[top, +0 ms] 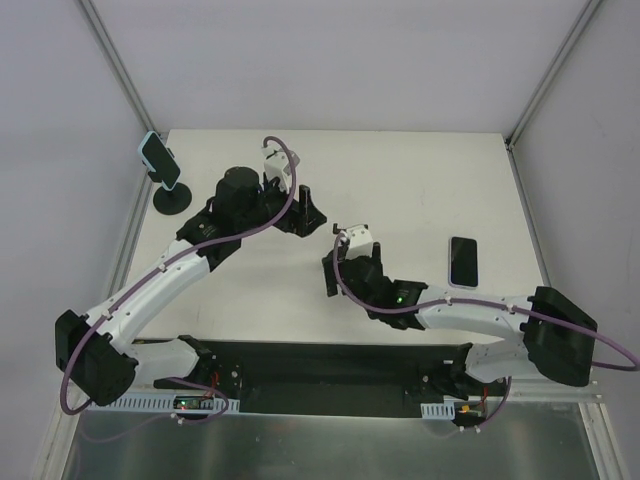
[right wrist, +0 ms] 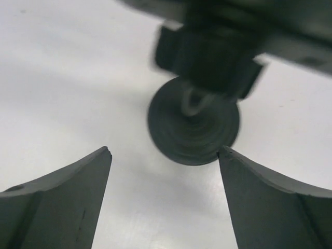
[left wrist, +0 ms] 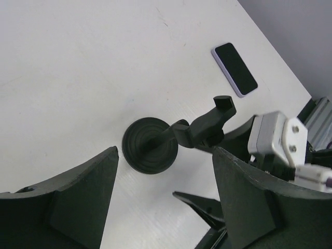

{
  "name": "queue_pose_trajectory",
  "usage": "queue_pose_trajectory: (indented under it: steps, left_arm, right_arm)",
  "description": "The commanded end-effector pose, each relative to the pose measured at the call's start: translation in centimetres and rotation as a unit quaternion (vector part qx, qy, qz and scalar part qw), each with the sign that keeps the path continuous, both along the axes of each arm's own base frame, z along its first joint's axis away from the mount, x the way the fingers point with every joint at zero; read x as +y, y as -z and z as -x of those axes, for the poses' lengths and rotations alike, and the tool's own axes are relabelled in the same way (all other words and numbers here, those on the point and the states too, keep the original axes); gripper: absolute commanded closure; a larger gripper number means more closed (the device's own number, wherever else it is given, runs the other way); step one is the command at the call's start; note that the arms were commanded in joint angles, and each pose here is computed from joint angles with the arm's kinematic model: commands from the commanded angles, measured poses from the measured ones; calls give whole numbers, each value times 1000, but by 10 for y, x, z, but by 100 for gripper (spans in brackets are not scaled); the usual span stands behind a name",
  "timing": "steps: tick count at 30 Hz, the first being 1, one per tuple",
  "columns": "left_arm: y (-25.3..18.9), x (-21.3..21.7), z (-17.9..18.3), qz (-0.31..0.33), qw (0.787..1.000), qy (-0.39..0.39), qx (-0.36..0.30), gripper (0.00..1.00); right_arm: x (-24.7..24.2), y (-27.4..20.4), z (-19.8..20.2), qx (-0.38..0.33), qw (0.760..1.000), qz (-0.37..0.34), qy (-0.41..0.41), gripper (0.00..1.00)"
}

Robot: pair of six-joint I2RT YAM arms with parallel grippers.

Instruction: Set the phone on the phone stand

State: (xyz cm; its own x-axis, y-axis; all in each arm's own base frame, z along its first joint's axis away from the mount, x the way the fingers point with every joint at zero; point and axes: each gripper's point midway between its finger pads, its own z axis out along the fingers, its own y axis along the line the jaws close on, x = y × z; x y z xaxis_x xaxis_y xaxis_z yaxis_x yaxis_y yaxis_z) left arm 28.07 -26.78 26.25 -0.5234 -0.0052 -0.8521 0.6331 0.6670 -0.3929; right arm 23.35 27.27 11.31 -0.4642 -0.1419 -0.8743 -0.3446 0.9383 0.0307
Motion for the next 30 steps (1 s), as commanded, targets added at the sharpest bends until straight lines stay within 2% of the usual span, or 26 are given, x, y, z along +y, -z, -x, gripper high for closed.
queue_pose_trajectory:
  steps: [1,2,4,5,6,7,9,10,12,19,30]
  left_arm:
    - [-21,13,-2,-3,998,-20,-55,28]
    - [-20,15,-4,-8,998,-29,-59,28]
    - [-21,20,-5,-12,997,-39,-65,27]
    - [-23,22,-6,-13,997,-47,-68,27]
    - [-24,24,-7,-11,996,-52,-66,27]
    - [-25,24,-7,-8,996,-55,-64,26]
    - [-27,24,-4,0,997,-54,-60,26]
    - [-27,23,-3,4,997,-54,-56,26]
    - [-28,27,-4,1,996,-64,-62,26]
    - [-27,45,-16,-32,990,-106,-91,24]
    - [-38,60,-17,-37,983,-139,-114,23]
  right_arm:
    - [47,-8,18,-24,994,-76,-70,19]
    - [53,-2,23,-17,993,-78,-84,27]
    - [63,14,22,-5,994,-62,-90,36]
    - [67,17,20,-5,994,-50,-95,47]
    - [81,5,14,-14,993,-54,-100,54]
    - [82,22,13,-5,995,-20,-101,67]
    - [90,12,-6,-29,997,3,-68,85]
    - [87,29,-10,-22,997,45,-63,97]
    - [91,32,-17,-31,994,86,-68,99]
    - [122,50,-32,-17,992,91,-84,99]
    - [85,95,-35,12,989,142,-42,99]
